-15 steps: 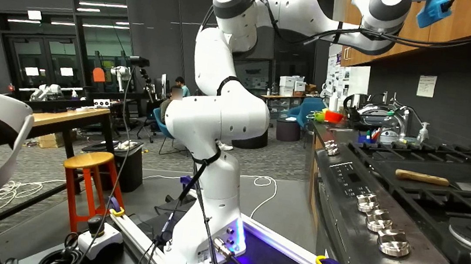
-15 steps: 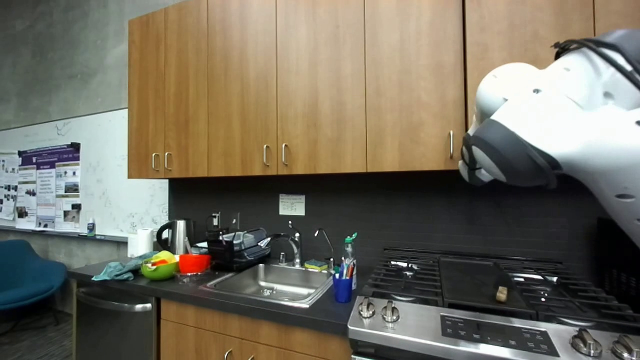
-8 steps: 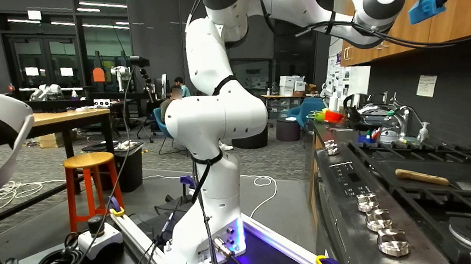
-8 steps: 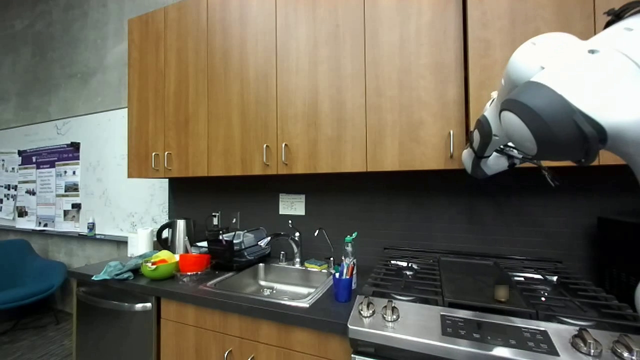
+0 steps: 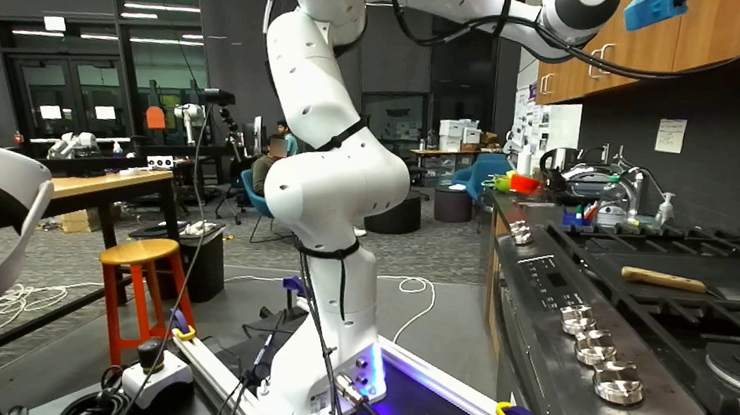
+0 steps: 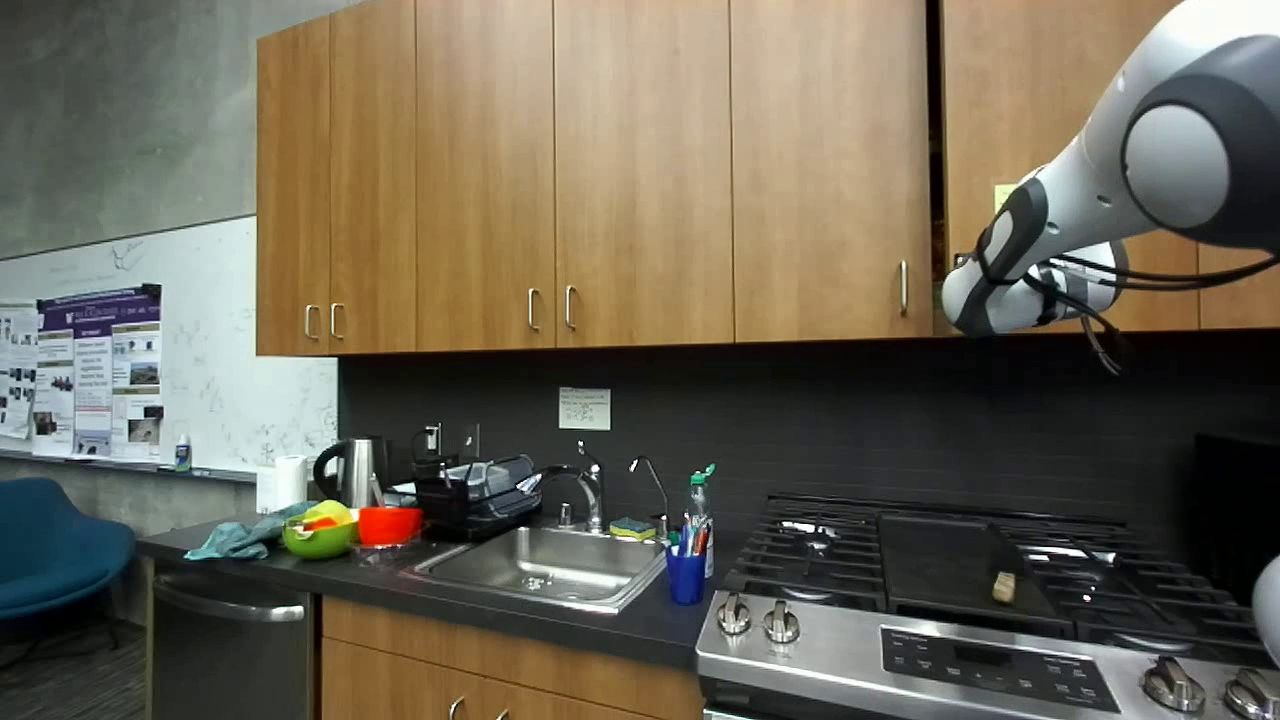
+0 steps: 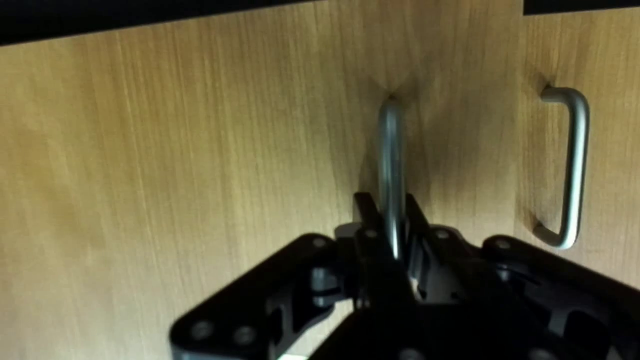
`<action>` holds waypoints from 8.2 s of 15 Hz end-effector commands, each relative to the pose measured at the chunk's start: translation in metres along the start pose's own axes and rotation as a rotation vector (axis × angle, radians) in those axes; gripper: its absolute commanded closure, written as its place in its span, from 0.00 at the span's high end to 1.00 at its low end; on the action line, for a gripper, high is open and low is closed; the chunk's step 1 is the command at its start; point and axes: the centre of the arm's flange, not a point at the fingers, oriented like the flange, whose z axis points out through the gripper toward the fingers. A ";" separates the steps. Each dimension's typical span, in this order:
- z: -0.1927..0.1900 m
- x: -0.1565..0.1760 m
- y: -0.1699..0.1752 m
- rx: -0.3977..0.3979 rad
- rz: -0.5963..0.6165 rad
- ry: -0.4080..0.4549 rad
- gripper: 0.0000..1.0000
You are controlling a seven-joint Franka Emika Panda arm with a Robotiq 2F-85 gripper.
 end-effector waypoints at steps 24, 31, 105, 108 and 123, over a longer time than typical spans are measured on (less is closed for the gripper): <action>0.015 0.016 0.106 -0.110 0.088 -0.181 0.03; 0.013 0.011 0.118 -0.132 0.085 -0.181 0.03; -0.181 -0.058 0.275 -0.315 -0.001 0.063 0.03; -0.184 -0.057 0.282 -0.309 -0.032 0.068 0.03; -0.158 -0.033 0.074 -0.399 0.135 0.019 0.03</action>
